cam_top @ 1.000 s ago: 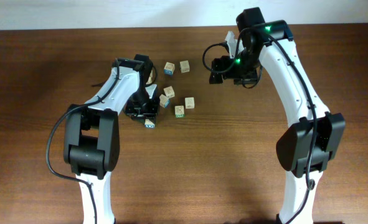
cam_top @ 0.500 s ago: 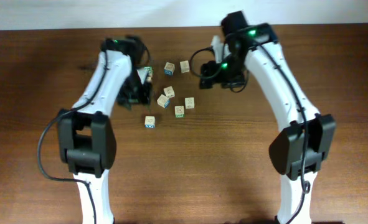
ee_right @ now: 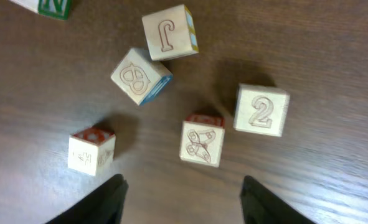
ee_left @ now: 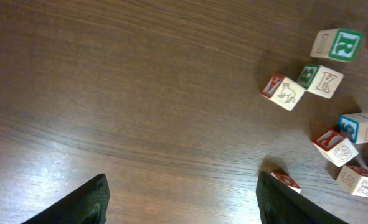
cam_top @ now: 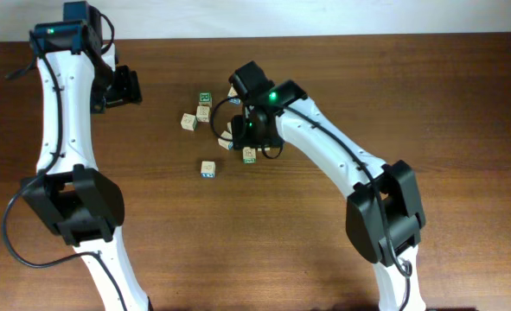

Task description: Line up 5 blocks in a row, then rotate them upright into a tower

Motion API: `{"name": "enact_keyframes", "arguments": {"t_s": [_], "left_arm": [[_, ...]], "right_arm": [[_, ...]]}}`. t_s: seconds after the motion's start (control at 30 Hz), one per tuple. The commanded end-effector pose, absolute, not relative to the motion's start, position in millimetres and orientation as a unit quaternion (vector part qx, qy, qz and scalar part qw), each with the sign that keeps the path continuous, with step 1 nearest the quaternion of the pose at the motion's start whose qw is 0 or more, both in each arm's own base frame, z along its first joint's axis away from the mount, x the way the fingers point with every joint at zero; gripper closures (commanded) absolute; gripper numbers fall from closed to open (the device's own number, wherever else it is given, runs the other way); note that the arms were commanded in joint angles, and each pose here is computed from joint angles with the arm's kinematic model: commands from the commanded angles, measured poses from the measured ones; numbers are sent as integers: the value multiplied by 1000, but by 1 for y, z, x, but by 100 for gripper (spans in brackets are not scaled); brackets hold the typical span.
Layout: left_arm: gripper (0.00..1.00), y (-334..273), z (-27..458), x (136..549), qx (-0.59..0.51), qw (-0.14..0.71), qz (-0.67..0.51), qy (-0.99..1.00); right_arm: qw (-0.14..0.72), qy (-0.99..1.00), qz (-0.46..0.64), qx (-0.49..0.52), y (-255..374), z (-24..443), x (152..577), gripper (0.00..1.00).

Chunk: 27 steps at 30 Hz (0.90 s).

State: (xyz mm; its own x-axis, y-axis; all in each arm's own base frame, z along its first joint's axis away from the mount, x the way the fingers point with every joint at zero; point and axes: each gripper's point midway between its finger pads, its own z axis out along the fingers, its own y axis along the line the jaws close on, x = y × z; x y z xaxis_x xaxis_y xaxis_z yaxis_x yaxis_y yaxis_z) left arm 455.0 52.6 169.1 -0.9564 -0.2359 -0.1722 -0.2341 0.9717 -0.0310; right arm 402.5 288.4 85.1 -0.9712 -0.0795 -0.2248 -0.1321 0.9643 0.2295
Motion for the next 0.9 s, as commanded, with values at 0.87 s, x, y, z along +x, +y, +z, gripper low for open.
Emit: {"name": "enact_keyframes", "arguments": {"t_s": [0.87], "left_arm": [[25, 56, 170, 448, -122, 75, -1, 990]], "right_arm": [[14, 988, 136, -67, 314, 16, 353, 71]]}}
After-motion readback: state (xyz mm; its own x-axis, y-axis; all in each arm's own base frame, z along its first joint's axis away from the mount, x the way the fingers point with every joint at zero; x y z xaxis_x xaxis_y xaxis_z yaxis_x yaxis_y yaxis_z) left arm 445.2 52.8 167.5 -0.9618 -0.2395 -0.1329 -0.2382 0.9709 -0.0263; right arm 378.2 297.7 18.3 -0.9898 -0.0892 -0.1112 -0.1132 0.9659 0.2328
